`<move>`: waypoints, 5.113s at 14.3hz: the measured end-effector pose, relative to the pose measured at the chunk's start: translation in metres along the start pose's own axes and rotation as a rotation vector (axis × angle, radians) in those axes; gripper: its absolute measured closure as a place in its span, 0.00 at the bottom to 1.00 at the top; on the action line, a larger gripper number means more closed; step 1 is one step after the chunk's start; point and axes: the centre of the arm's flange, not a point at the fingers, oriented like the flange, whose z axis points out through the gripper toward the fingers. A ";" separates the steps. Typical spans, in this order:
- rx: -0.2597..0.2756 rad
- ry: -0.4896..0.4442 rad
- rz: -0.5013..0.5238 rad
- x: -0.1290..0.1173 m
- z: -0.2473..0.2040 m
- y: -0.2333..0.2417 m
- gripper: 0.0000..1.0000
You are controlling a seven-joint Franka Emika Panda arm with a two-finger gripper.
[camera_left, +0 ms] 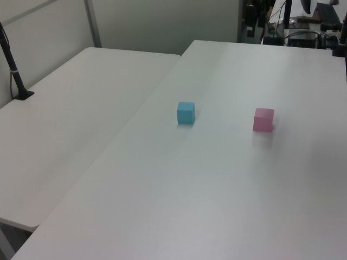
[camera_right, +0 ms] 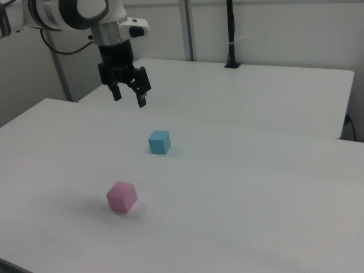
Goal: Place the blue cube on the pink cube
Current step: 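Move the open gripper over the blue cube and lower onto it, then close the gripper on the blue cube, then lift the blue cube and carry it over the pink cube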
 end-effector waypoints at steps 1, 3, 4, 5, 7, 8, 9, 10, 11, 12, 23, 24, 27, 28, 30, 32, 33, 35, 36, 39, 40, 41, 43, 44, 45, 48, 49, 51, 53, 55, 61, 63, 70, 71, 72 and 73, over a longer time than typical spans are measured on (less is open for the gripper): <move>0.000 0.006 -0.001 0.001 0.000 0.000 0.00; 0.001 0.017 -0.006 0.004 0.002 -0.001 0.00; 0.003 0.018 -0.013 0.006 0.005 -0.001 0.00; 0.004 0.013 -0.024 0.009 0.009 -0.003 0.00; 0.005 0.015 -0.050 0.018 0.023 -0.007 0.00; 0.007 0.029 -0.060 0.025 0.030 -0.010 0.00; 0.009 0.047 -0.068 0.033 0.037 -0.015 0.00; 0.012 0.064 -0.076 0.042 0.044 -0.020 0.00; 0.016 0.083 -0.092 0.054 0.051 -0.031 0.00; 0.019 0.095 -0.103 0.063 0.056 -0.038 0.00; 0.037 0.166 -0.222 0.133 0.149 -0.124 0.00; 0.034 0.160 -0.225 0.136 0.160 -0.125 0.00; 0.013 0.152 -0.236 0.144 0.193 -0.126 0.00; 0.006 0.152 -0.238 0.147 0.204 -0.125 0.00; -0.003 0.153 -0.248 0.153 0.229 -0.126 0.00; -0.010 0.149 -0.258 0.154 0.247 -0.130 0.00; -0.011 0.147 -0.263 0.154 0.251 -0.134 0.00; -0.010 0.146 -0.275 0.153 0.257 -0.142 0.00; -0.010 0.153 -0.277 0.154 0.259 -0.144 0.00; -0.026 0.171 -0.286 0.158 0.278 -0.145 0.00; -0.027 0.174 -0.289 0.159 0.282 -0.146 0.00; -0.028 0.178 -0.292 0.159 0.286 -0.148 0.00; -0.031 0.182 -0.297 0.160 0.291 -0.150 0.01; -0.033 0.181 -0.298 0.160 0.292 -0.151 0.03; -0.035 0.181 -0.298 0.160 0.292 -0.151 0.12; -0.037 0.185 -0.297 0.161 0.291 -0.150 0.30; -0.037 0.186 -0.298 0.161 0.290 -0.150 0.35; -0.038 0.188 -0.297 0.162 0.290 -0.150 0.40; -0.044 0.193 -0.292 0.163 0.288 -0.146 0.41; -0.052 0.211 -0.283 0.168 0.278 -0.140 0.41; -0.049 0.260 -0.240 0.163 0.183 -0.118 0.41; -0.040 0.269 -0.217 0.155 0.143 -0.105 0.41; -0.001 0.290 -0.158 0.127 0.056 -0.067 0.41; 0.004 0.288 -0.154 0.126 0.054 -0.065 0.41; 0.007 0.286 -0.150 0.124 0.051 -0.063 0.41; 0.013 0.285 -0.145 0.120 0.048 -0.060 0.41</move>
